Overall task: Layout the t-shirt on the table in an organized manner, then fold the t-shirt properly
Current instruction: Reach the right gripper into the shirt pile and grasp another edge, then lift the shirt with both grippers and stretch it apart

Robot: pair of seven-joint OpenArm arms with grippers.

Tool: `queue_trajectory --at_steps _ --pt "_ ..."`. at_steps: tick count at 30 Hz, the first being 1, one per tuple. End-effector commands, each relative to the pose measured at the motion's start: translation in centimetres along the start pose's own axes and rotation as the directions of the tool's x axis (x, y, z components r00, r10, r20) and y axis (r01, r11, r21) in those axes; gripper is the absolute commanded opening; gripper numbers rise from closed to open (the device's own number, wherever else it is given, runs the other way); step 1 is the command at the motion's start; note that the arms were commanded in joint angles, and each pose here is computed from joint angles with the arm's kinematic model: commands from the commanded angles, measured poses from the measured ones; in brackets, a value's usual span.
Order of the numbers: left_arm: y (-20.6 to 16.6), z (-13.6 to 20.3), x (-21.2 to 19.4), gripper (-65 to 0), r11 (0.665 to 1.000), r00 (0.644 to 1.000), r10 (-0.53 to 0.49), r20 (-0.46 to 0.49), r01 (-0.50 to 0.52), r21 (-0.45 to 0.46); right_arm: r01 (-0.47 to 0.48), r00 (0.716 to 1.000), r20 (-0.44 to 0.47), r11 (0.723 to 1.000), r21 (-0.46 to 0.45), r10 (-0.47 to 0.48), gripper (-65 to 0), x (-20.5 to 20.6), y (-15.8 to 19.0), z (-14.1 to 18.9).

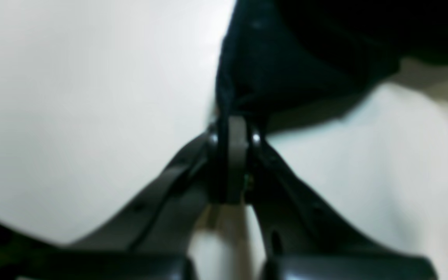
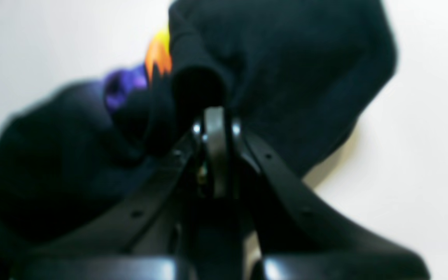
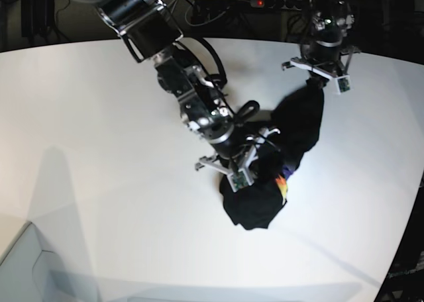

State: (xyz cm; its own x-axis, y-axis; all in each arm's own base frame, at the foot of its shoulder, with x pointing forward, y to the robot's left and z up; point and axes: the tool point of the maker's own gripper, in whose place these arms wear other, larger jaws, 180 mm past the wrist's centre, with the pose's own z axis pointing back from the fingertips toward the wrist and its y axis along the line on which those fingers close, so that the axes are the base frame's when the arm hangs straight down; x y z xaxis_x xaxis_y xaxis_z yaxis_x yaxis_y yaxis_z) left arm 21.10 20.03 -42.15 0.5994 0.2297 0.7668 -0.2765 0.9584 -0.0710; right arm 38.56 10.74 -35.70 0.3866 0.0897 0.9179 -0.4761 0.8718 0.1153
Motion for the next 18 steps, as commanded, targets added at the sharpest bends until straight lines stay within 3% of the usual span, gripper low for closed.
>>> queue_trajectory --at_steps 1,5,11,13,15,18 --pt "0.8 0.2 3.0 -64.7 1.000 0.996 -0.005 0.090 0.003 0.021 0.013 0.992 0.126 1.000 -0.018 -0.011 -65.0 4.5 -0.9 0.2" --pt "3.0 0.8 6.5 -64.7 0.997 0.984 0.005 0.179 -0.019 0.079 0.133 0.967 0.237 0.981 -0.139 -0.097 -65.0 7.4 -6.5 2.6" --pt "4.1 2.1 13.3 -64.7 0.992 0.935 0.015 0.355 -0.058 0.111 0.293 0.905 0.397 0.901 -0.321 -0.153 -65.0 10.2 -15.5 7.9" --pt "3.9 2.6 15.2 -64.7 0.992 0.915 0.018 0.404 -0.067 0.108 0.315 0.887 0.439 0.882 -0.351 -0.142 -65.0 11.3 -17.0 9.7" --pt "3.5 2.8 16.7 -64.7 0.993 0.898 0.022 0.440 -0.072 0.097 0.330 0.886 0.438 0.868 -0.370 -0.150 -65.0 11.4 -17.9 10.9" --pt "2.8 2.7 18.5 -64.7 0.994 0.876 0.034 0.481 -0.082 0.078 0.327 0.887 0.438 0.870 -0.368 -0.148 -65.0 12.2 -17.7 11.7"
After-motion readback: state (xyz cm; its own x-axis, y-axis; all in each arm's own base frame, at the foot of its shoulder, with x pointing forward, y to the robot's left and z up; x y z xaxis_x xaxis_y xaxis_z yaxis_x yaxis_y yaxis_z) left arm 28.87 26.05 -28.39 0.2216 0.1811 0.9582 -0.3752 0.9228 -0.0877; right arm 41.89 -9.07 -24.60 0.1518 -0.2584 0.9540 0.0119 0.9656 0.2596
